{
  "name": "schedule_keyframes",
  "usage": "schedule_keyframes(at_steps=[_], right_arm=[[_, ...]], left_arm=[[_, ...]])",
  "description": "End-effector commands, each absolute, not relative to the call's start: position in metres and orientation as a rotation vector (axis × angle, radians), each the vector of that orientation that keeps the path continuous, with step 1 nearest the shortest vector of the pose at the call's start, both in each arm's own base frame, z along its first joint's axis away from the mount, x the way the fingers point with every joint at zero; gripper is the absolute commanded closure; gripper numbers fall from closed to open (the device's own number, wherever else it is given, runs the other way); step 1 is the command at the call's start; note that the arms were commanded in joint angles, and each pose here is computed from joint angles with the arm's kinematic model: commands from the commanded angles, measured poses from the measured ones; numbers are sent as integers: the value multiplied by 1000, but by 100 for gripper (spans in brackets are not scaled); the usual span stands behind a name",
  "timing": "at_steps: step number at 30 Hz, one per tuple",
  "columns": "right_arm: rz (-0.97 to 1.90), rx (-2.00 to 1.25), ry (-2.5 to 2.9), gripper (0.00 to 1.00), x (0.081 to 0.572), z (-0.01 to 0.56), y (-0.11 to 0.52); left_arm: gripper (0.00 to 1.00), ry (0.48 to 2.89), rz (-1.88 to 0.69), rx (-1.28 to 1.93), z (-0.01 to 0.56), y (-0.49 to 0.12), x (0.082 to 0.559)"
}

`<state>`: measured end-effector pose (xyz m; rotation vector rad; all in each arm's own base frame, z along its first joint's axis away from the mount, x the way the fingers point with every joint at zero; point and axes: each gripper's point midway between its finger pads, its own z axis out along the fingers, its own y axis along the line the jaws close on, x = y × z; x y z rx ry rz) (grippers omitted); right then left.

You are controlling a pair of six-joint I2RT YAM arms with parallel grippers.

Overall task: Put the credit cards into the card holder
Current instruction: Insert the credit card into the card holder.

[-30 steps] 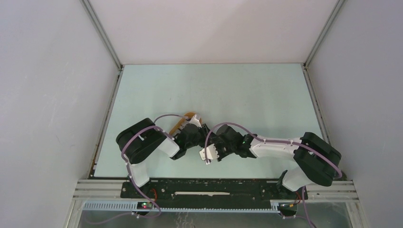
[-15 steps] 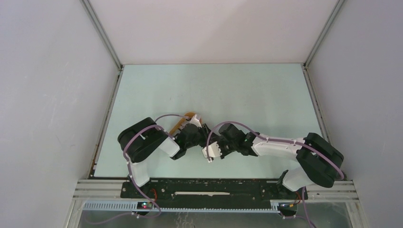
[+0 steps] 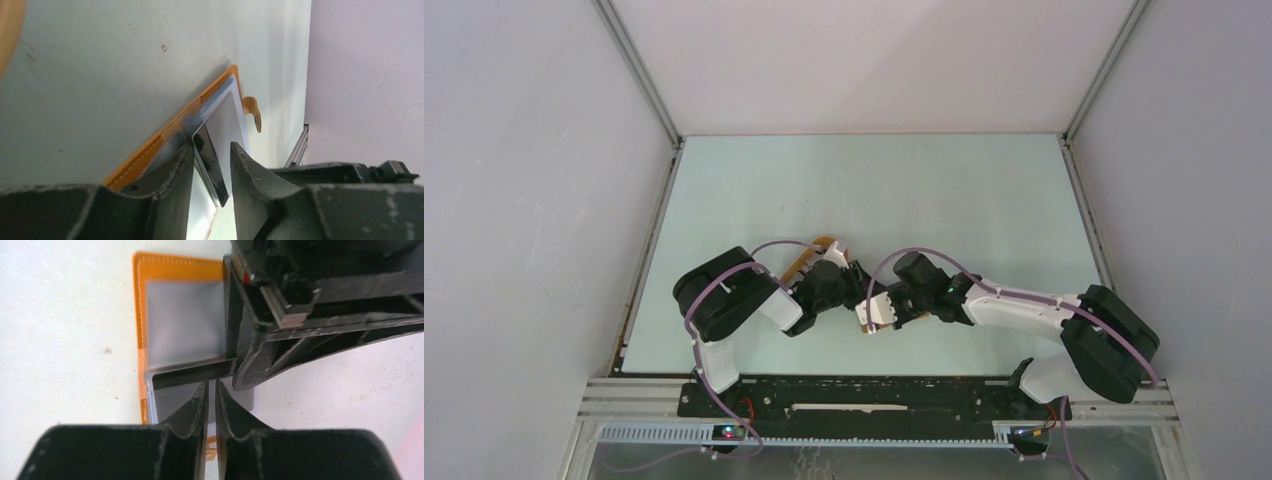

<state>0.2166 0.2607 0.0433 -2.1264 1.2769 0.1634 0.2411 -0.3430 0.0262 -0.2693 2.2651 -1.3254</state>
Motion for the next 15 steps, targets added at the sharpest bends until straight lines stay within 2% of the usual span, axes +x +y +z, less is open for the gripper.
schedule_keyframes(at_steps=[1, 6, 15], right_arm=[[320, -2038, 1246, 82, 198, 69, 293], [253, -2075, 1267, 83, 195, 56, 309], [147, -2118, 1351, 83, 212, 33, 290]], left_arm=[[61, 2340, -1227, -252, 1, -329, 234], [61, 2336, -1232, -254, 2, -329, 233], [61, 2333, -1238, -249, 2, -329, 232]])
